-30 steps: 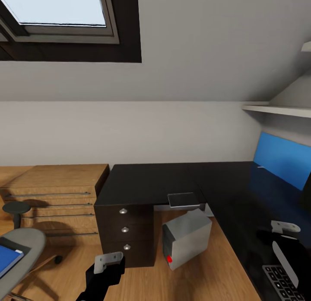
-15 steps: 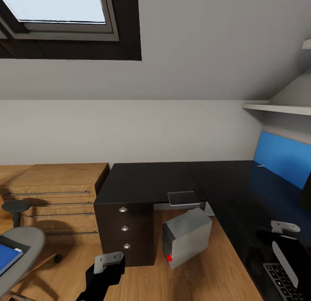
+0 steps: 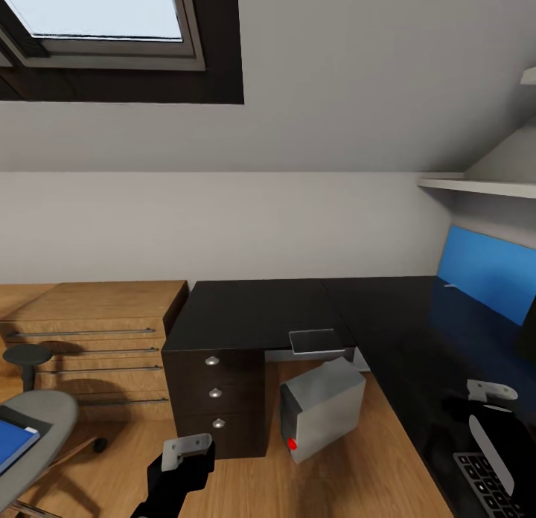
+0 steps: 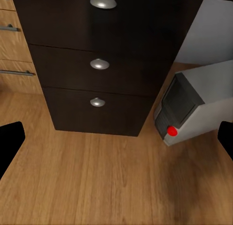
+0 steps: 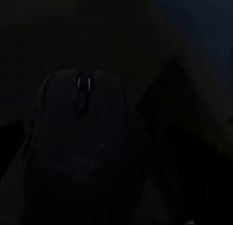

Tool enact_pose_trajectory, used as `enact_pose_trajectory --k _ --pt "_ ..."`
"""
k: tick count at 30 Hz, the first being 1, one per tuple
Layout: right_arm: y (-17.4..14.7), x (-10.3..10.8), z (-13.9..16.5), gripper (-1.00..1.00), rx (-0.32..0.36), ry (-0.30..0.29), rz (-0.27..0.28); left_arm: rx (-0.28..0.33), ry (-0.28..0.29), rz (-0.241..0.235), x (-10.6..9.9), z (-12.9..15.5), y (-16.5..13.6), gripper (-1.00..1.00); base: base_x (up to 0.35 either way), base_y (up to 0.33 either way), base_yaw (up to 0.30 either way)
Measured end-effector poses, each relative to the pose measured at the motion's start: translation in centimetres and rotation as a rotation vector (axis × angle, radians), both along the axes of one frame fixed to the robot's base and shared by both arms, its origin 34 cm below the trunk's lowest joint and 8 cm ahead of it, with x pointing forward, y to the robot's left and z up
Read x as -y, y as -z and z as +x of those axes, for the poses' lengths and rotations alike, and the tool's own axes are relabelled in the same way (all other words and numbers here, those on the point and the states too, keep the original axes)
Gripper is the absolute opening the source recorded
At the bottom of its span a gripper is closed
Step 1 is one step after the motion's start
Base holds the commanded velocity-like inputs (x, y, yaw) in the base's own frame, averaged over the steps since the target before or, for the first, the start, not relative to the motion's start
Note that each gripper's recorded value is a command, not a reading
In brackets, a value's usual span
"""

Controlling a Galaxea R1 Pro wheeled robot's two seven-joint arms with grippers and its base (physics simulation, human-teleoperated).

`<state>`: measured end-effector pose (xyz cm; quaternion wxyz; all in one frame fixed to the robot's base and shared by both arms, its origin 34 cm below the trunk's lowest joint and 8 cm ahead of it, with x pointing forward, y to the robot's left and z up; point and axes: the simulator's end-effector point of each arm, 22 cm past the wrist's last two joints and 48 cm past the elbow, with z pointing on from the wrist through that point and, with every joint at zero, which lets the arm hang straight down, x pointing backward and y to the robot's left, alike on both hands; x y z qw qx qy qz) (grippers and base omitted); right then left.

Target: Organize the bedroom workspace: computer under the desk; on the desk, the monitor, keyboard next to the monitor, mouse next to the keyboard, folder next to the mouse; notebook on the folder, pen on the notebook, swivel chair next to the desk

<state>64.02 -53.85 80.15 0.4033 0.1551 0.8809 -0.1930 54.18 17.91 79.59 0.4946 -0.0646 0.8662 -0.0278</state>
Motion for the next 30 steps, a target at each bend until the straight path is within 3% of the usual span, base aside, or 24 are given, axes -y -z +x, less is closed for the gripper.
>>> enact_pose_trajectory --k 16,20,21,22,30 --pt "-0.2 0.0 0.1 1.00 0.006 0.002 0.001 0.000 -0.002 0.000 -0.1 0.0 0.0 1.00 0.000 0.000 0.000" --pt "-1.5 -0.7 1.0 1.00 0.049 -0.010 0.001 0.000 -0.003 0.000 -0.1 0.0 0.0 1.00 0.000 0.000 0.000" --pt "-2.1 -1.4 1.5 1.00 0.073 -0.019 0.005 -0.001 -0.002 0.001 -0.1 0.0 0.0 1.00 0.000 0.000 0.000" --pt "-3.4 -3.9 2.7 1.00 0.130 -0.043 0.030 -0.001 -0.002 0.001 -0.1 0.0 0.0 1.00 0.000 0.000 0.000" --pt "-7.1 -13.4 5.5 1.00 0.276 -0.122 0.145 -0.005 0.000 0.006 -0.1 0.0 0.2 1.00 0.000 0.000 0.000"
